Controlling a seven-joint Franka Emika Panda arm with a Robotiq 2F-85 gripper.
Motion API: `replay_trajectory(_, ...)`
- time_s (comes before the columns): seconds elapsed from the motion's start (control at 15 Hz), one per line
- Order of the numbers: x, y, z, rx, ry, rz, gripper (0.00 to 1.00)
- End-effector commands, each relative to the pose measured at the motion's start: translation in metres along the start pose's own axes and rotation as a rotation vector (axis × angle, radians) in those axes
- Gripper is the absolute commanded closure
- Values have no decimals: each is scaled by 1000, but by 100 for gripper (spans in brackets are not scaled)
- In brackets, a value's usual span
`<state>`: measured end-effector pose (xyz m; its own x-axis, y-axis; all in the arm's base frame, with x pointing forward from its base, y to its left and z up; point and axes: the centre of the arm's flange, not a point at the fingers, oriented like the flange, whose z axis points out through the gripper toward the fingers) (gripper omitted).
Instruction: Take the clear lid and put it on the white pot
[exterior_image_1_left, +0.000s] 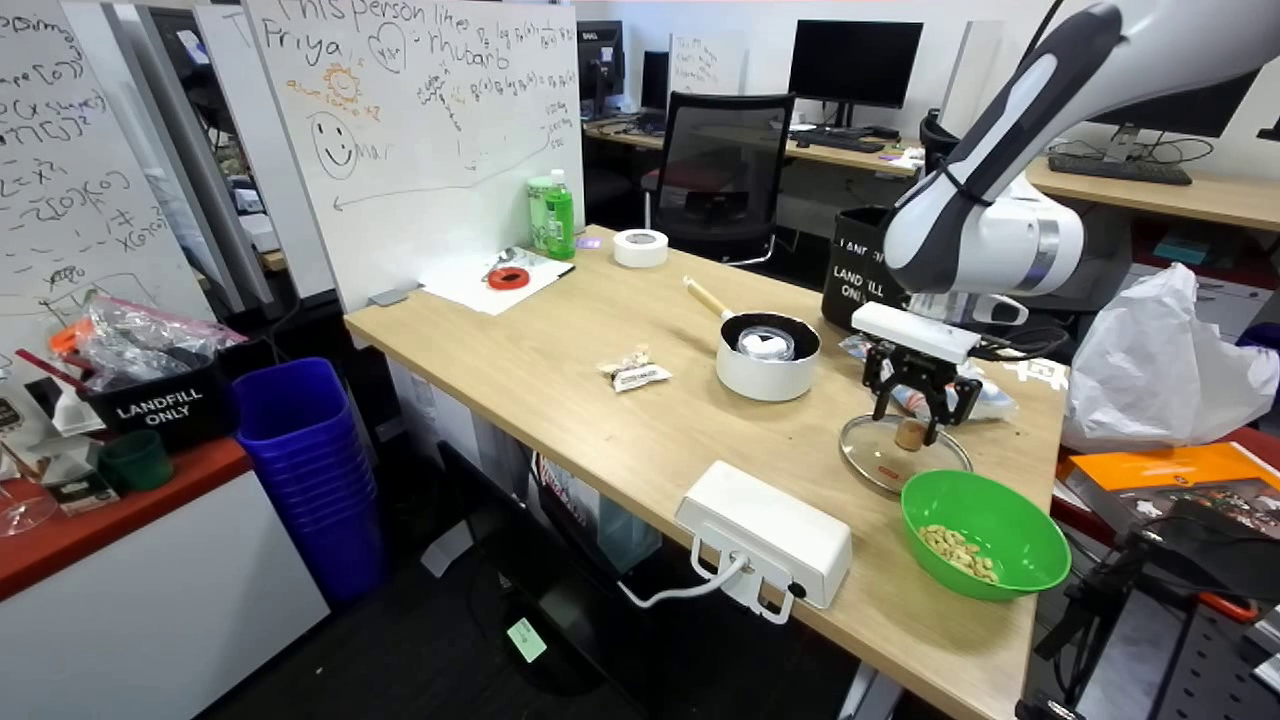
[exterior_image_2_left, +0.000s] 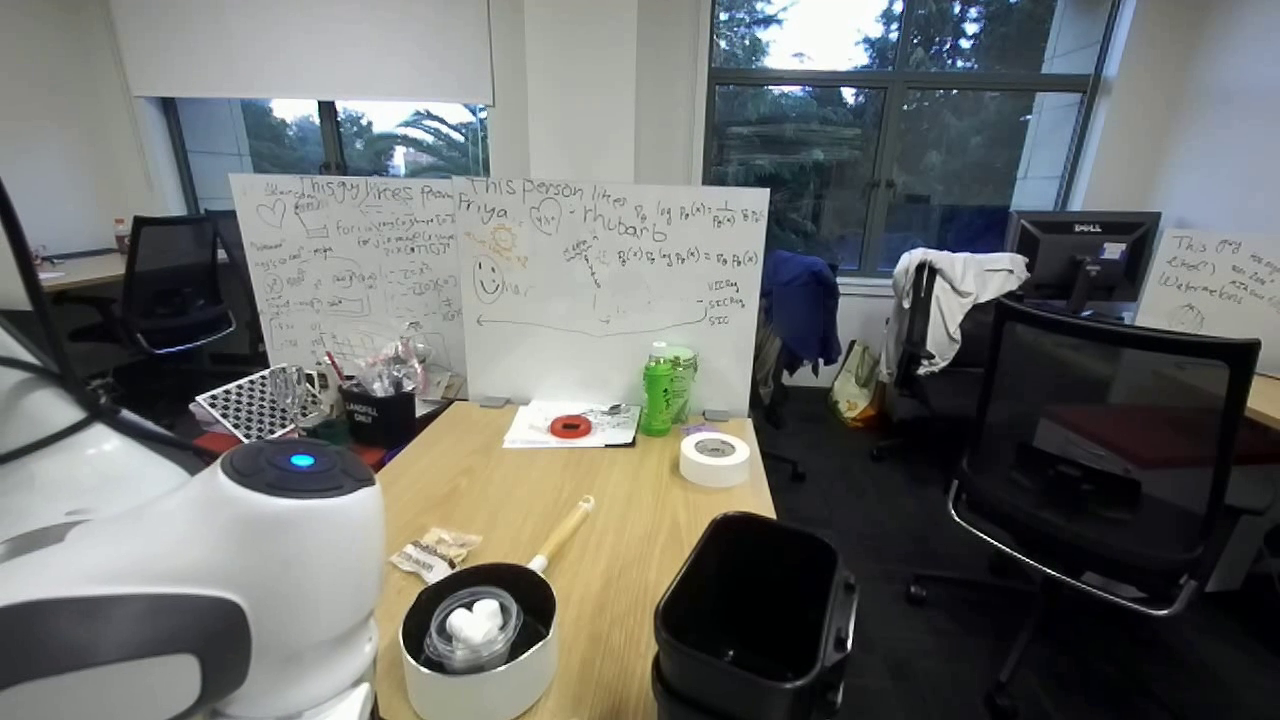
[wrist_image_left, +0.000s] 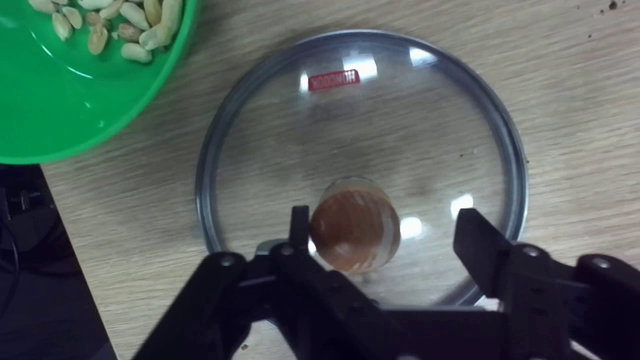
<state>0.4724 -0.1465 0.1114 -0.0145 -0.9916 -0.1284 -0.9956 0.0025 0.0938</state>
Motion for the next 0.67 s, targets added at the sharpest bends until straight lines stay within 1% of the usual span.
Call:
replay_trajectory(0.0,2,-4,3,16,11,30,55)
replay_trajectory(0.27,3,-4,6,16,15,40,82)
replay_trajectory(0.33,4,-5,4,19,14,40,84)
replay_trajectory(0.6,3,-2,0,21,9,27,84)
